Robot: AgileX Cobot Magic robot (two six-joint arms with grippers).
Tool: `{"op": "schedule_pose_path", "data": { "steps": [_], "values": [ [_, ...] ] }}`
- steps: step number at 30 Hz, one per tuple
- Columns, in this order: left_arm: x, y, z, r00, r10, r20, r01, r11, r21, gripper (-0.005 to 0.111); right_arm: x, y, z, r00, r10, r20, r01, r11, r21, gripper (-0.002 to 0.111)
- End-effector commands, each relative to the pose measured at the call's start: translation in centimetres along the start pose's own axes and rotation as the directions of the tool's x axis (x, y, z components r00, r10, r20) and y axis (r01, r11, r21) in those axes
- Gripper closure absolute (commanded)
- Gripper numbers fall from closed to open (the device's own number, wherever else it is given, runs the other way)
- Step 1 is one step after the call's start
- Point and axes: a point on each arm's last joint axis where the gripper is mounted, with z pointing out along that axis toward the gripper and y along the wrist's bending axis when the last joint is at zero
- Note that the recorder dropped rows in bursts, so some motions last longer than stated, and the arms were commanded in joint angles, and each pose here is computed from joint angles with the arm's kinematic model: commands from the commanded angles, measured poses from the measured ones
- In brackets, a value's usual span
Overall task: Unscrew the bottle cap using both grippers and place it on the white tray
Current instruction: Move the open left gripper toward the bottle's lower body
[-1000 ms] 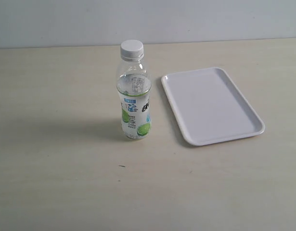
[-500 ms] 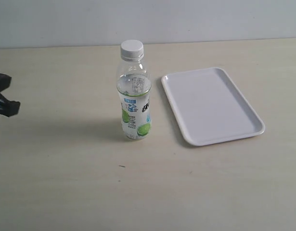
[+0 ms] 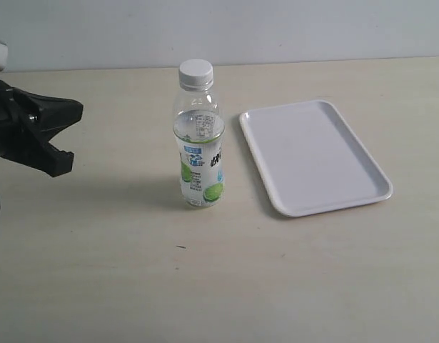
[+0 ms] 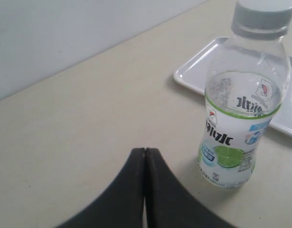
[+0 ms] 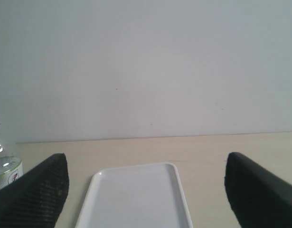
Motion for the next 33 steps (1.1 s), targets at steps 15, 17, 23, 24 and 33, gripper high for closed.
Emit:
{"op": "schedule_pose_path", "data": {
  "steps": [15, 17, 23, 24, 33],
  "values": [
    [1.8, -1.3, 3.5, 0.985, 0.143, 0.096, -0.159, 0.969, 0.189, 0.107, 0.1, 0.0, 0.0, 1.000, -0.005, 0.008, 0.005, 1.000, 0.000, 0.024],
    [3.1, -1.5, 4.7, 0.988, 0.137, 0.075, -0.150, 0.961, 0.232, 0.107, 0.1, 0.0, 0.0, 1.000, -0.005, 0.008, 0.005, 1.000, 0.000, 0.024],
    [5.3, -2.2, 7.0, 0.984, 0.042, 0.172, -0.101, 0.930, 0.352, 0.107, 0.1, 0.0, 0.0, 1.000, -0.005, 0.008, 0.005, 1.000, 0.000, 0.024],
    [5.4, -2.1, 7.1, 0.979, 0.010, 0.206, -0.087, 0.925, 0.369, 0.107, 0.1, 0.0, 0.0, 1.000, -0.005, 0.008, 0.005, 1.000, 0.000, 0.024],
    [7.5, -2.1, 7.6, 0.968, 0.051, 0.244, -0.157, 0.886, 0.437, 0.107, 0.1, 0.0, 0.0, 1.000, -0.005, 0.008, 0.005, 1.000, 0.000, 0.024]
  ]
}}
